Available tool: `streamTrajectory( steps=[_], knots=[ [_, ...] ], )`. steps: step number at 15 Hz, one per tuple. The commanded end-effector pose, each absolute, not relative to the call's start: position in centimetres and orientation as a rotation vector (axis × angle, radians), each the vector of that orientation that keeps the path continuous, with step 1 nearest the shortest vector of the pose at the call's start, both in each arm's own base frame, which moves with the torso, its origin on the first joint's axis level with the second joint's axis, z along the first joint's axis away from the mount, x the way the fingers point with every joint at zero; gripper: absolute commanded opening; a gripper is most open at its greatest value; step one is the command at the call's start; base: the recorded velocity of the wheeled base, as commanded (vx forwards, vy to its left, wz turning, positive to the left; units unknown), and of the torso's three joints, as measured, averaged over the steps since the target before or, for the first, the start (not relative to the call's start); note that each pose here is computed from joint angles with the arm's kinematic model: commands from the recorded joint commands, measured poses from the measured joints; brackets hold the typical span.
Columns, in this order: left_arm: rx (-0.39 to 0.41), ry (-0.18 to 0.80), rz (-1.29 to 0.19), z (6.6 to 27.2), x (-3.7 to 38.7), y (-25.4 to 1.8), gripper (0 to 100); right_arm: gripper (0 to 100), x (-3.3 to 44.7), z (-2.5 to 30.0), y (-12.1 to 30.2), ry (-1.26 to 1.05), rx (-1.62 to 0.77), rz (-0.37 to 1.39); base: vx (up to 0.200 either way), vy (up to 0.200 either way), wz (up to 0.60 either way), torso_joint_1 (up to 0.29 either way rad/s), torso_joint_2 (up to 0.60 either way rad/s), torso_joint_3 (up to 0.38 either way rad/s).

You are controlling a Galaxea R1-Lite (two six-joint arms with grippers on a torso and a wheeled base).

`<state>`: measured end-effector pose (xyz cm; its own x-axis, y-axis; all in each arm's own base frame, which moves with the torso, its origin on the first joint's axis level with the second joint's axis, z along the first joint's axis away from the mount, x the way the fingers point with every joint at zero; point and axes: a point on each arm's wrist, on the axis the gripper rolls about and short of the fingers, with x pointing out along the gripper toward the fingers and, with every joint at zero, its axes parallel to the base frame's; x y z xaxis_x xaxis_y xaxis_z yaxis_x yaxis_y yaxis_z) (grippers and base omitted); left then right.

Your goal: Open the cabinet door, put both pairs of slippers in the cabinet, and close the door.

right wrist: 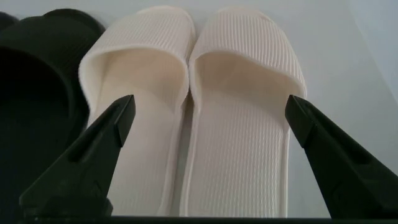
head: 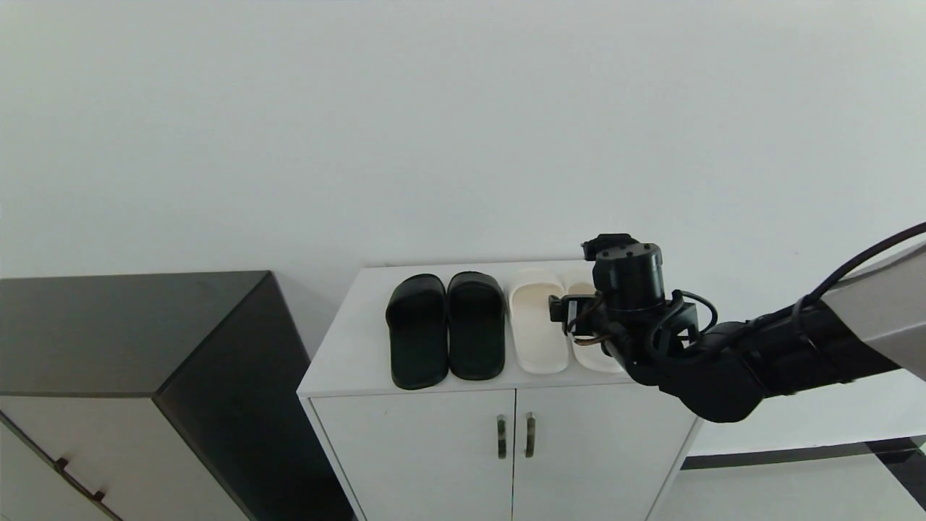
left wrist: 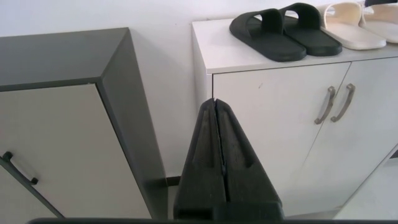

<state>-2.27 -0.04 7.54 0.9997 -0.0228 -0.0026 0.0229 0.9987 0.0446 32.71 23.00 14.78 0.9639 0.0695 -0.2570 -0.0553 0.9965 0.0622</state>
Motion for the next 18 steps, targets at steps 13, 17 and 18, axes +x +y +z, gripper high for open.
streamTrajectory(
  steps=[13,17,18],
  knots=[
    [0.04,0.004,-0.02,7.5,-2.3,0.0,0,100,40.4,10.7,25.3,0.221,0.009,0.047,0.0,0.0,0.0,0.0,0.0,0.0],
    [0.04,0.004,-0.022,7.5,-2.3,0.0,0,0,41.0,10.6,25.6,0.209,0.015,0.046,0.0,0.0,0.0,0.0,0.0,0.0],
    [0.038,0.004,-0.022,7.5,-2.3,0.0,0,0,41.0,10.7,25.6,0.207,0.014,0.045,0.0,0.0,0.0,0.0,0.0,0.0]
  ],
)
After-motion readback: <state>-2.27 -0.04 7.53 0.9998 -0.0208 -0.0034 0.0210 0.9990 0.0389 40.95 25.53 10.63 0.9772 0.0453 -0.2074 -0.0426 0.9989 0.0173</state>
